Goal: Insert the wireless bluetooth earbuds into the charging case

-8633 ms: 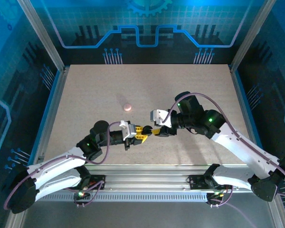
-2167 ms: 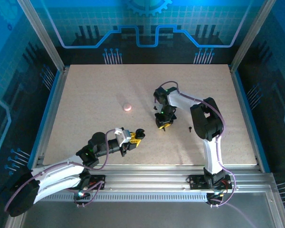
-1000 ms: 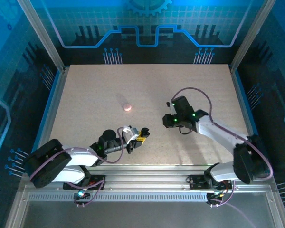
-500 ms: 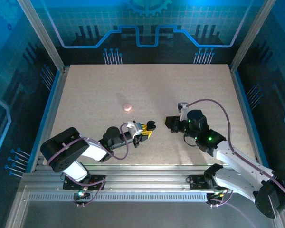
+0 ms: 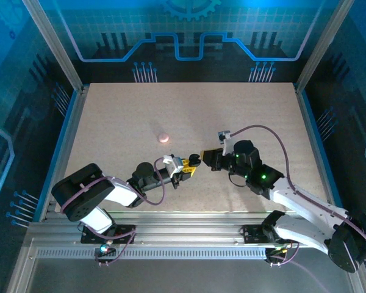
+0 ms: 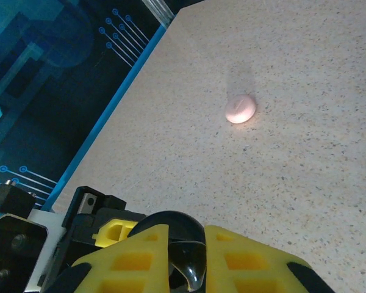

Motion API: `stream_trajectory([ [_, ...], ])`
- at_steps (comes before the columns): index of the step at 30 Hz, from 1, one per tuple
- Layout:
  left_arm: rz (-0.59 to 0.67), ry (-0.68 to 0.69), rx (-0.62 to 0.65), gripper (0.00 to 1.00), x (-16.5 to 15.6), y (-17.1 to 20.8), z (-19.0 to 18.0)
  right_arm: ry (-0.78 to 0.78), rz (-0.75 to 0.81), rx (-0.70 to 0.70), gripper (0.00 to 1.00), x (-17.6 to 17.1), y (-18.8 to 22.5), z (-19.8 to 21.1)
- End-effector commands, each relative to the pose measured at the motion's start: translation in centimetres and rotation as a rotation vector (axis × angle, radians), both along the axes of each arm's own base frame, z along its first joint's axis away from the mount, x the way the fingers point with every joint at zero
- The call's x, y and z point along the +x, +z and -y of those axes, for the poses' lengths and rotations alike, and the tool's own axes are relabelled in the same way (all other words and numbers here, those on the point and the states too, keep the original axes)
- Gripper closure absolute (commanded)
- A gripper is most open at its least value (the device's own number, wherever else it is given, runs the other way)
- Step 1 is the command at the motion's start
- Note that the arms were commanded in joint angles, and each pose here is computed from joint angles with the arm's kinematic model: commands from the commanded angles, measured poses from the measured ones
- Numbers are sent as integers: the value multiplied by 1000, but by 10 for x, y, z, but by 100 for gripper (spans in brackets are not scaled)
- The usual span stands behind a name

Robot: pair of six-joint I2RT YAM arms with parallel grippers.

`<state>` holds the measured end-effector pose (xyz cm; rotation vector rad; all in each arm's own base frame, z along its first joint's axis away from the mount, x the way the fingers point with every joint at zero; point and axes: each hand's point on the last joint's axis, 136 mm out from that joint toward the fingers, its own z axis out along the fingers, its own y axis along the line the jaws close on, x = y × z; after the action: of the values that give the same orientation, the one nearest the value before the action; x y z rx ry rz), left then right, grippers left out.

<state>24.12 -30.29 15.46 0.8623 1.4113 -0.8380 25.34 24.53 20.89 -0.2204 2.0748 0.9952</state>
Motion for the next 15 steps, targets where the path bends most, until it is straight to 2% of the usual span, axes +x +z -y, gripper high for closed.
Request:
stream_trajectory([
  [1, 42, -35, -60, 91, -3, 22, 8, 57, 68, 47, 82, -2, 25, -15],
  [15, 41, -32, -62, 91, -4, 22, 7, 110, 61, 45, 82, -7, 21, -26],
])
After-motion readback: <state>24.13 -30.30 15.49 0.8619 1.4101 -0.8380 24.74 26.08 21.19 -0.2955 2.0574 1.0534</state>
